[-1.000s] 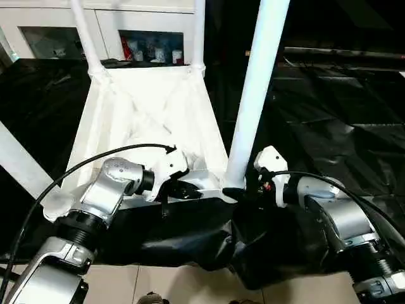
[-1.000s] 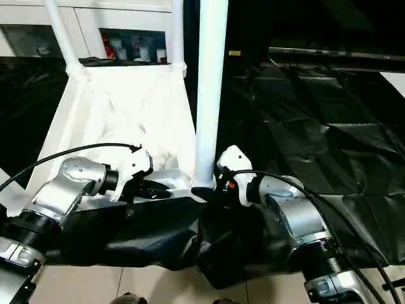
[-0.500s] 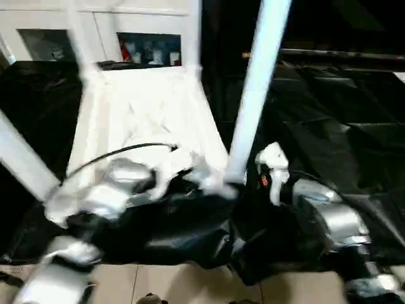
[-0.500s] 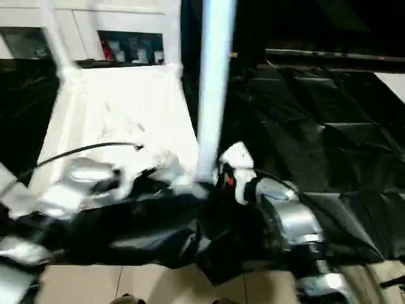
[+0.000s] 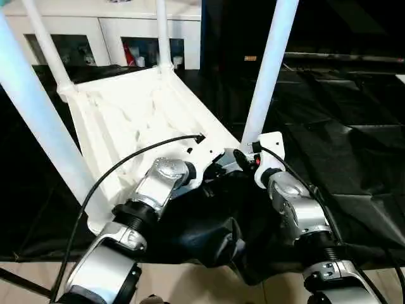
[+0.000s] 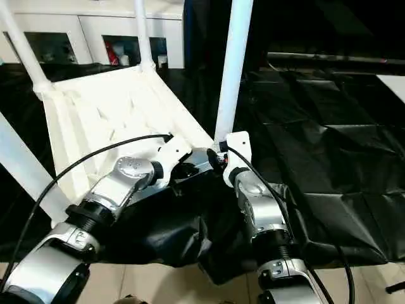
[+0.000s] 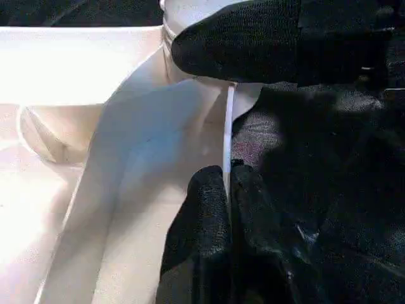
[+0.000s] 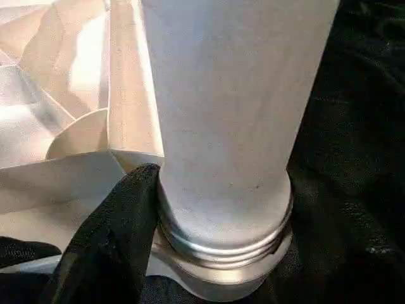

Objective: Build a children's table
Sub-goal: Rotate leg to tighten

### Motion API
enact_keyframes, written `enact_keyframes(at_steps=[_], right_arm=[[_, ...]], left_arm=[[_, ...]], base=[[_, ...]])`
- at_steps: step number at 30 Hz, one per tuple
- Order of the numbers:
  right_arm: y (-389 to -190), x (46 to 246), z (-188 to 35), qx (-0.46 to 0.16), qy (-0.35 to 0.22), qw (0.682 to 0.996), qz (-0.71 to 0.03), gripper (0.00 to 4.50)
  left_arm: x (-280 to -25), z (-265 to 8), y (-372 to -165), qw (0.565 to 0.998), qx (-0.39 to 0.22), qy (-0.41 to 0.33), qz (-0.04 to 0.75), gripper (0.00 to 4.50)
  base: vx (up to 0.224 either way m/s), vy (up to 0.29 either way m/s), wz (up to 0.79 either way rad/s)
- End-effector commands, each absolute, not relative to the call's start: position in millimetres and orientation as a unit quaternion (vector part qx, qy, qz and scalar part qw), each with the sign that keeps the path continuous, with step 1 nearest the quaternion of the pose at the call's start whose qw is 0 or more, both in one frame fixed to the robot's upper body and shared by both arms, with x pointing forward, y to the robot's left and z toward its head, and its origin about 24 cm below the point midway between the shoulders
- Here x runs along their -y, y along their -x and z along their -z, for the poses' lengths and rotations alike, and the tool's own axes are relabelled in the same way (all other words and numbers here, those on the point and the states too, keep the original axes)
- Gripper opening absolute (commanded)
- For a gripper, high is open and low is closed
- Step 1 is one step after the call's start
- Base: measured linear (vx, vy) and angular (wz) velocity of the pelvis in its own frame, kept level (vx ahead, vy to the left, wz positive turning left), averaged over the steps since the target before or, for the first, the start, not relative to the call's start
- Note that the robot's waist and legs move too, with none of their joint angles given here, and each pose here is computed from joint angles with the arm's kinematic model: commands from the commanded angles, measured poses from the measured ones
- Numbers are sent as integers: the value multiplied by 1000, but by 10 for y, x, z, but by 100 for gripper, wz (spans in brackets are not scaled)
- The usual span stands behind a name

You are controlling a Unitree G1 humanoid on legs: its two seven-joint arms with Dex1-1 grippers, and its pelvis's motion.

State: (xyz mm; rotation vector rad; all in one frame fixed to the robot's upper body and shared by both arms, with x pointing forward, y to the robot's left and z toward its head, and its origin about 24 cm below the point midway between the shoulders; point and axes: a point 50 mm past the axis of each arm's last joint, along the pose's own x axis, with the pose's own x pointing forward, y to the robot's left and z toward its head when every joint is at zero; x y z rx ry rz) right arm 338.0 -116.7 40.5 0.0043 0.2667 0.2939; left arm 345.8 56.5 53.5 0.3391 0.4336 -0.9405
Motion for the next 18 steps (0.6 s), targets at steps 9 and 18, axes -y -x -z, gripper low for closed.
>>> enact_keyframes(at_steps=[9,18], right_arm=[[-3282,1056,-556,-100,22,936,-337,377],[-3039,1344,-589,-132,121,854,-488,377]], left_arm=[[-672,-563,-3432,836,-185,-143,496,0],[-1054,-573,-3238,753,-206,-166,602,0]], base=[[0,0,0],[0,0,0]])
